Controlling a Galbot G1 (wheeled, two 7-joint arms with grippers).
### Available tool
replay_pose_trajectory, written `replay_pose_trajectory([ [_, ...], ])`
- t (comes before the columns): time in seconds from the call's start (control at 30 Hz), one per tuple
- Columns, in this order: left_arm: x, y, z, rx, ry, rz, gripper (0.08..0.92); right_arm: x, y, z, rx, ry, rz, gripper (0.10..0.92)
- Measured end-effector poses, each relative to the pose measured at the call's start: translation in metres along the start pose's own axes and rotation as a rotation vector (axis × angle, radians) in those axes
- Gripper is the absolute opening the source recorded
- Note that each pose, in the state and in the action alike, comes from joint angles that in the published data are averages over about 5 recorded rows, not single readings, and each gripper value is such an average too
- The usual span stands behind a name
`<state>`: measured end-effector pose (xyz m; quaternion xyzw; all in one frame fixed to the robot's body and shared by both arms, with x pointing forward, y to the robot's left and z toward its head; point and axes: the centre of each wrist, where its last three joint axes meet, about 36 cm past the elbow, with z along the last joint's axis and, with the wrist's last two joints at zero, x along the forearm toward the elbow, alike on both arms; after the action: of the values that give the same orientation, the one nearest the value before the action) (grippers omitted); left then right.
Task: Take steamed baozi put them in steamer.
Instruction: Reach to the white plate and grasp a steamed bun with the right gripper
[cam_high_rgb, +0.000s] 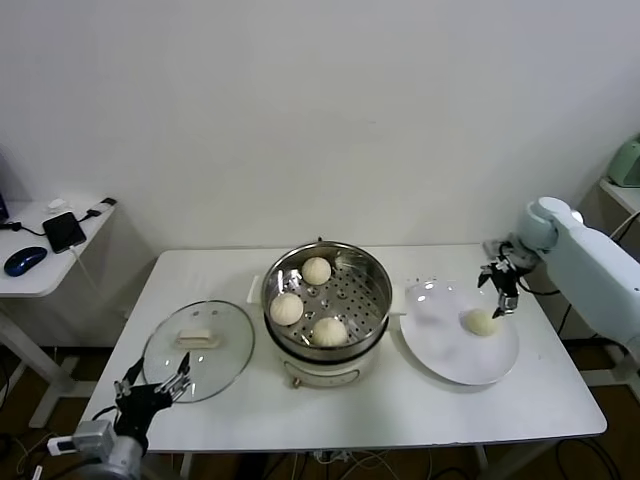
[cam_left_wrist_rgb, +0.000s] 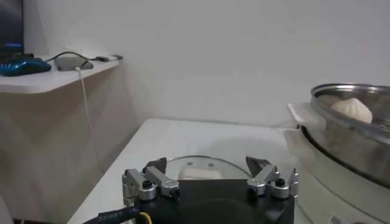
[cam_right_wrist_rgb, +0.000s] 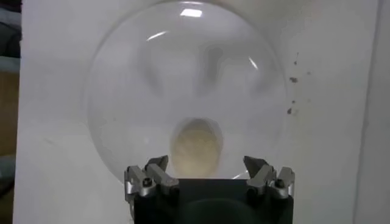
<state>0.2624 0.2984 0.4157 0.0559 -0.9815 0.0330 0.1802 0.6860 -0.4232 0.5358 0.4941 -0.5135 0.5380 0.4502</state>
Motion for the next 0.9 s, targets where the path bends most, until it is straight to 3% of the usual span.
replay_pose_trajectory([
  [0.43,-0.004,0.002,0.006,0.004,0.023,-0.005,0.823,-0.059,0.005,0.018,-0.042,-0.016,-0.027,0.823],
  [0.9,-0.004,0.003,0.008,0.004,0.029,-0.007,0.823,-0.083,0.008,0.018,-0.052,-0.017,-0.017,0.823],
])
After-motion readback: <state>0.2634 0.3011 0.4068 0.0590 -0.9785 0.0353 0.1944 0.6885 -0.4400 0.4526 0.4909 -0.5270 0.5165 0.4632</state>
